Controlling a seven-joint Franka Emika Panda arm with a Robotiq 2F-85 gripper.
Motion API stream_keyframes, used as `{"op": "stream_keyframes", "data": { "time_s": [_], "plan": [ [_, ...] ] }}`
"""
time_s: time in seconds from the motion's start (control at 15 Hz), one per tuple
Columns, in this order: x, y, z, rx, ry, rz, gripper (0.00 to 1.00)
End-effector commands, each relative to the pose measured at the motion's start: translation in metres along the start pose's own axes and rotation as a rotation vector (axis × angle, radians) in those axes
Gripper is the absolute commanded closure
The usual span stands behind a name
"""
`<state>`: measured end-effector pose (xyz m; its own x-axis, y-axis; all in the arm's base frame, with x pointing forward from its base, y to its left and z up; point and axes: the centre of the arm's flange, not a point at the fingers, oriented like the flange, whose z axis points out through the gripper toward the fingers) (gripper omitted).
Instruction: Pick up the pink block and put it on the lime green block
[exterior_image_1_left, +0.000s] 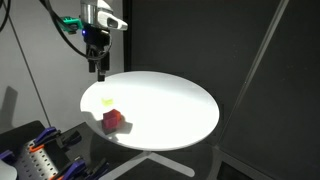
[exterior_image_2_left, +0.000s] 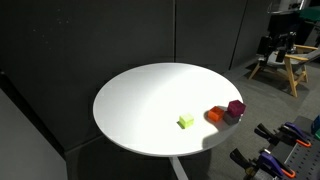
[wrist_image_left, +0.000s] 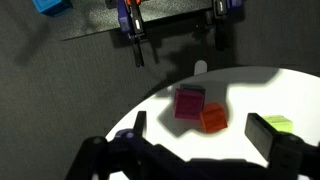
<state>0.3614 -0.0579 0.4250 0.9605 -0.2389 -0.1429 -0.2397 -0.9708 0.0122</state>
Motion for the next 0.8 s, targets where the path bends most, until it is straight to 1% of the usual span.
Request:
{"op": "stream_keyframes", "data": {
  "time_s": [0.0,0.2,0.47,0.73],
  "plan": [
    [0.001,0.000,-0.001,-0.004,0.004,-0.003,0.00],
    [0.005,-0.004,-0.006,-0.007,0.029,-0.026,0.00],
    [0.014,-0.018,-0.009,-0.017,0.104,-0.078,0.00],
    [0.024,-0.035,0.005,-0.028,0.145,-0.126,0.00]
  ]
}}
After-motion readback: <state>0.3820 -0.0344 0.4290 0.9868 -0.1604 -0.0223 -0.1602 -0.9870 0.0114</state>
